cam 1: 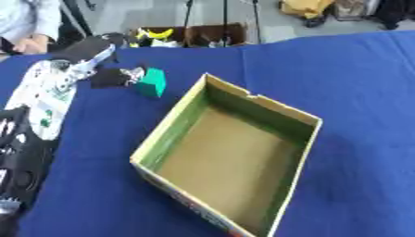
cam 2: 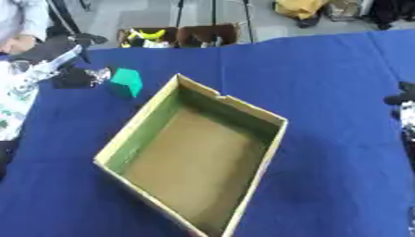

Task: Pick up objects on the table and place them in the box.

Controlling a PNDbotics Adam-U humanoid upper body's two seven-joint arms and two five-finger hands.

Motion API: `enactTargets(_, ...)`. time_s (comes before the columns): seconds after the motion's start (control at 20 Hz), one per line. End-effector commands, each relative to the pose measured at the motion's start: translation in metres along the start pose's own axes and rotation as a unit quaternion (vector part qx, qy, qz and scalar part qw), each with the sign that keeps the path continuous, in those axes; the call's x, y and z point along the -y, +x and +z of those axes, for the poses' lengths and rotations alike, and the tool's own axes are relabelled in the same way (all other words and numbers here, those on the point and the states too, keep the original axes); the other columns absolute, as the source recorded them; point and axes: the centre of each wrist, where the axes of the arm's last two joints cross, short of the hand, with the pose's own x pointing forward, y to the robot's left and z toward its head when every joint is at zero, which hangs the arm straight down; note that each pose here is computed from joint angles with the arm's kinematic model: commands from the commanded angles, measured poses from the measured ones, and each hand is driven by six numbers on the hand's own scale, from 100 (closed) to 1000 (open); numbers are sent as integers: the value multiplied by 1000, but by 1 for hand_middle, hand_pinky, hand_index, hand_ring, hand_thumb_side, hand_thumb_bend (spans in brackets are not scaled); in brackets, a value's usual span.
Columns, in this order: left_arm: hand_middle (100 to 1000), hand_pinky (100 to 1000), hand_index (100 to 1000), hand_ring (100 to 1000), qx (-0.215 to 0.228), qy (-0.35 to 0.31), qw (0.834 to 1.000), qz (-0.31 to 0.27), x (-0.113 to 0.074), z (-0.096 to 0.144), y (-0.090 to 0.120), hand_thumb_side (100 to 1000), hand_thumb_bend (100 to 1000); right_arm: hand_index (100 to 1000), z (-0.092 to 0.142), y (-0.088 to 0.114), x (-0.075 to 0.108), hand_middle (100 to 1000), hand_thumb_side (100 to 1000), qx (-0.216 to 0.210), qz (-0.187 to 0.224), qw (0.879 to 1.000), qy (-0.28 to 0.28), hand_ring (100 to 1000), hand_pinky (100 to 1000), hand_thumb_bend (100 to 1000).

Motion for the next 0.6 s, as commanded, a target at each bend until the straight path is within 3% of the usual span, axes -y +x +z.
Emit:
enactTargets(0.05,948,490,1000,738,-7,-15,1000,-22,-21,4,-9,725,240,829,-4,5,3,639,810,14,5,1000,6,844,825,100)
enactTargets(0.15,966,506,1000,750,-3,-30,999,-23,-24,4,-10,717,277,829,-3,5,3,639,810,13,6,1000,7,844,825,100)
enactTargets(0.2,975,521,1000,757,0,-37,999,-25,-27,4,-10,713,364,829,-3,5,3,639,809,13,6,1000,8,845,826,100)
enactTargets(0.3,982,536,1000,764,5,-51,998,-31,-32,4,-11,707,444,829,-3,5,3,639,809,13,6,1000,10,845,826,100)
enactTargets(0.6,1000,569,1000,778,20,-104,994,-36,-40,1,-14,635,459,829,-3,4,2,639,809,13,7,1000,15,845,826,100)
